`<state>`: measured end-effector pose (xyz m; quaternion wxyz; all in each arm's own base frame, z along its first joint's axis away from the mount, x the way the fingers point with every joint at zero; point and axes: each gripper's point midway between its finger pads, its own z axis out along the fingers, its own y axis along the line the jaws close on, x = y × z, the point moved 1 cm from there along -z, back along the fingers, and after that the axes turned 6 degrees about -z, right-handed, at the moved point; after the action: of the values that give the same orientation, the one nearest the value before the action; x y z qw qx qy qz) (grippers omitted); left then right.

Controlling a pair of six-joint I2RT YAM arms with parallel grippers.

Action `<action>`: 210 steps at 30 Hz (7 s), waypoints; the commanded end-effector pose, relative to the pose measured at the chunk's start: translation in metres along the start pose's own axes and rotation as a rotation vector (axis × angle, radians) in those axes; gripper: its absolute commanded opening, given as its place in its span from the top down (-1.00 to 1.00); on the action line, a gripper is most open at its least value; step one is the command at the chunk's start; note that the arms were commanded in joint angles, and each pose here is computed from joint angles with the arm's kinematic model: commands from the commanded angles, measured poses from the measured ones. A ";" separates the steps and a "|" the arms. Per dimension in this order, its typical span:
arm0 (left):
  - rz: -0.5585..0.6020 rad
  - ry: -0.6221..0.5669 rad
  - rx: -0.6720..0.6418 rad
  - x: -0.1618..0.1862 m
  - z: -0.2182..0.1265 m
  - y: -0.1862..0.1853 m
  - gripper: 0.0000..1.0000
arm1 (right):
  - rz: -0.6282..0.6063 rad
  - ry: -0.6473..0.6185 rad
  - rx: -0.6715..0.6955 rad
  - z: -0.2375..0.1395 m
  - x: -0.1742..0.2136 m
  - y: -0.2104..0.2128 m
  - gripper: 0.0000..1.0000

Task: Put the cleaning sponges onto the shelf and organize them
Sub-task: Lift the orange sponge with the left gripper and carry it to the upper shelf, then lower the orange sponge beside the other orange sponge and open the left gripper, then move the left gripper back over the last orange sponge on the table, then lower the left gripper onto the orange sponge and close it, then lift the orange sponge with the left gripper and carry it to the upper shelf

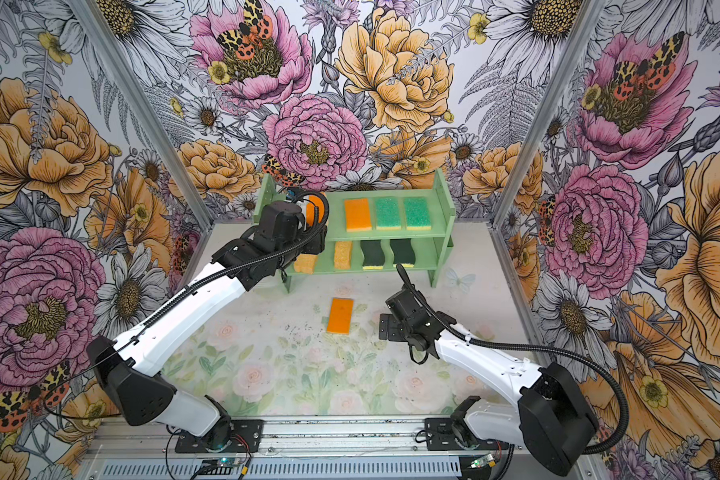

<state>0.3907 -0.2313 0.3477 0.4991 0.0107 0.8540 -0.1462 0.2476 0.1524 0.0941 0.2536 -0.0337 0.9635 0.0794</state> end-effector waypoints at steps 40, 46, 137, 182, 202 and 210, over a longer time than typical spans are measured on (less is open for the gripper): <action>0.079 0.025 -0.113 -0.003 0.054 -0.006 -0.41 | 0.028 -0.012 -0.012 0.002 -0.010 0.005 -0.95; 0.065 0.027 -0.101 -0.004 0.055 -0.008 -0.48 | 0.028 -0.010 -0.011 0.002 -0.009 0.005 -0.95; -0.074 0.238 -0.046 0.299 0.049 0.003 -0.98 | 0.096 -0.098 -0.101 -0.027 -0.036 -0.008 -0.97; 0.028 0.313 -0.169 0.322 0.059 0.009 -0.76 | 0.111 -0.097 -0.100 -0.026 -0.034 -0.012 -0.97; 0.025 0.334 -0.188 0.330 0.066 0.008 -0.48 | 0.114 -0.087 -0.097 -0.024 -0.032 -0.013 -0.97; 0.021 0.327 -0.195 0.328 0.064 0.012 -0.27 | 0.121 -0.087 -0.095 -0.024 -0.029 -0.014 -0.97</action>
<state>0.2819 -0.2797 0.0327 0.3496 0.0029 0.9352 -0.0558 0.2633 0.1381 0.1244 0.2817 0.0087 0.9496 0.1370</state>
